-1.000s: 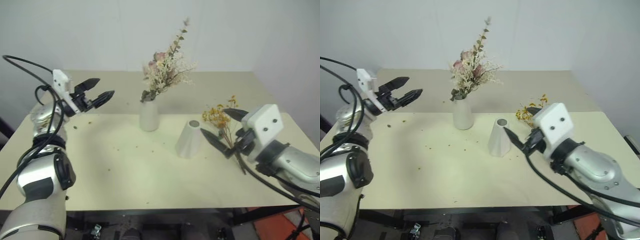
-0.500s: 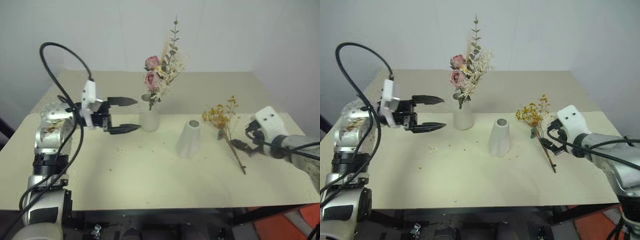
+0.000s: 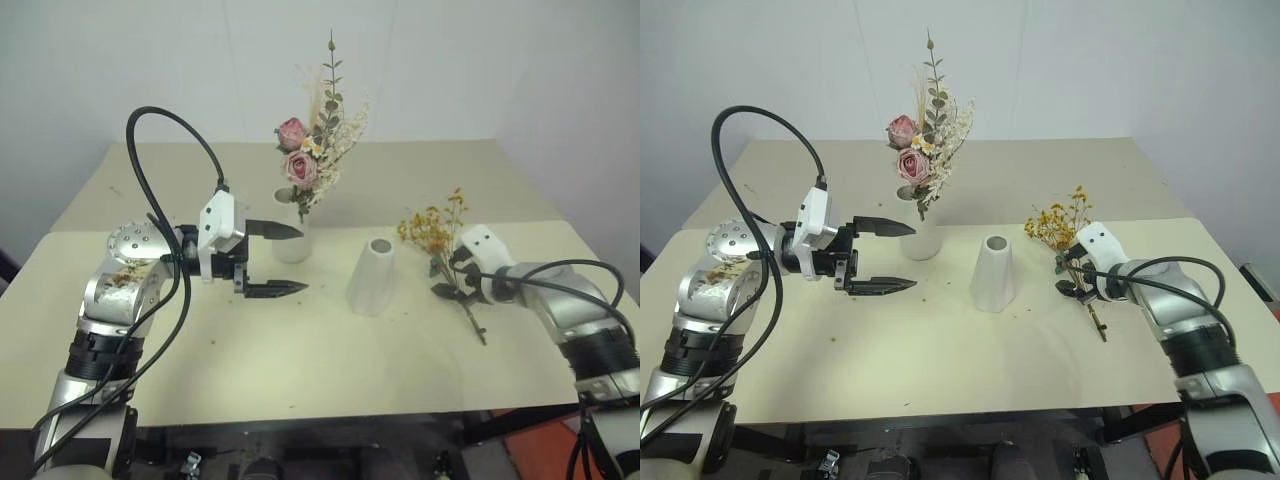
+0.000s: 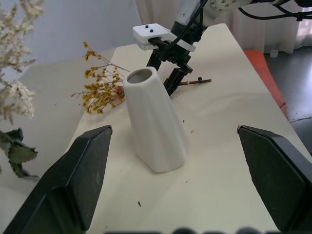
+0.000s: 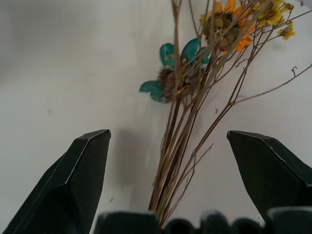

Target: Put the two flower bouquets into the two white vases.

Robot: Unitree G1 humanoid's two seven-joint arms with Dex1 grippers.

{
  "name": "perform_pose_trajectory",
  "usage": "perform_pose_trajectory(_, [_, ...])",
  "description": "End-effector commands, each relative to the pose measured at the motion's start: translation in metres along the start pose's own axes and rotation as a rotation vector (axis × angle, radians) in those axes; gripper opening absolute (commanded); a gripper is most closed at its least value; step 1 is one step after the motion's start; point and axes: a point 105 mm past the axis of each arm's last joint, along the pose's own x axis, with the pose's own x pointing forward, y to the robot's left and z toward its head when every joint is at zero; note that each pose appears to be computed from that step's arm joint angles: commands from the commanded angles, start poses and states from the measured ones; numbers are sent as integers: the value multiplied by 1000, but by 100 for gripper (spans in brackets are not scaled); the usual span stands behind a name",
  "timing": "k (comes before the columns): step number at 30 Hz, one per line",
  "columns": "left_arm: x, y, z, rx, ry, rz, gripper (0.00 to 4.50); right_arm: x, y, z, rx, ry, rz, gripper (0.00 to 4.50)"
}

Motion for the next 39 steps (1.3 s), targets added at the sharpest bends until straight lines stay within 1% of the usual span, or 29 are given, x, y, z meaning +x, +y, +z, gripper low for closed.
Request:
perform_pose_trajectory(1, [4, -4, 14, 38, -38, -3, 449, 3, -15, 8, -7, -19, -34, 450])
perform_pose_trajectory(2, [5, -5, 14, 37, -41, 2, 449, 6, -18, 5, -6, 1, -41, 450])
perform_pose_trajectory(3, [4, -5, 14, 38, -41, 10, 450, 8, -21, 4, 6, 13, -51, 412])
perform_pose_trajectory(4, [4, -5, 14, 38, -40, 16, 450, 9, -23, 3, 21, 19, -55, 394])
perform_pose_trajectory(11, [3, -5, 9, 43, -34, 49, 450, 12, -30, 0, 32, 55, -58, 154])
perform_pose_trajectory(16, [5, -7, 8, 40, -67, 39, 450, 14, -26, -6, 17, 75, -55, 4])
perform_pose_trajectory(19, [7, -6, 5, 34, -64, 41, 450, 6, -35, 0, 38, 31, -138, 1])
perform_pose_trajectory(21, [7, -4, 4, 17, -60, 48, 450, -3, -42, 5, 11, -12, -217, 1])
perform_pose_trajectory(24, [6, -4, 4, 10, -64, 43, 450, -38, -53, 31, -75, -177, -415, 1])
perform_pose_trajectory(25, [5, -4, 4, 11, -67, 38, 450, -55, -54, 45, -83, -280, -480, 1])
perform_pose_trajectory(27, [2, -3, 4, 5, -73, 36, 450, -94, -51, 74, 8, -520, -581, 1])
perform_pose_trajectory(29, [-1, 0, 4, -1, -76, 41, 450, -133, -40, 96, 62, -778, -619, 1])
perform_pose_trajectory(30, [-3, 1, 4, -2, -78, 44, 450, -148, -31, 103, 74, -870, -592, 1])
perform_pose_trajectory(31, [-5, 4, 3, -10, -82, 53, 450, -166, -24, 114, 143, -986, -546, 1])
perform_pose_trajectory(34, [-10, 11, 1, -20, -83, 67, 450, -205, -11, 136, 377, -1269, -390, 1])
perform_pose_trajectory(37, [-12, 16, 0, -22, -87, 78, 450, -220, 2, 157, 529, -1438, -210, 1])
perform_pose_trajectory(39, [-12, 20, 2, -36, -105, 86, 450, -221, 10, 165, 598, -1485, -90, 1])
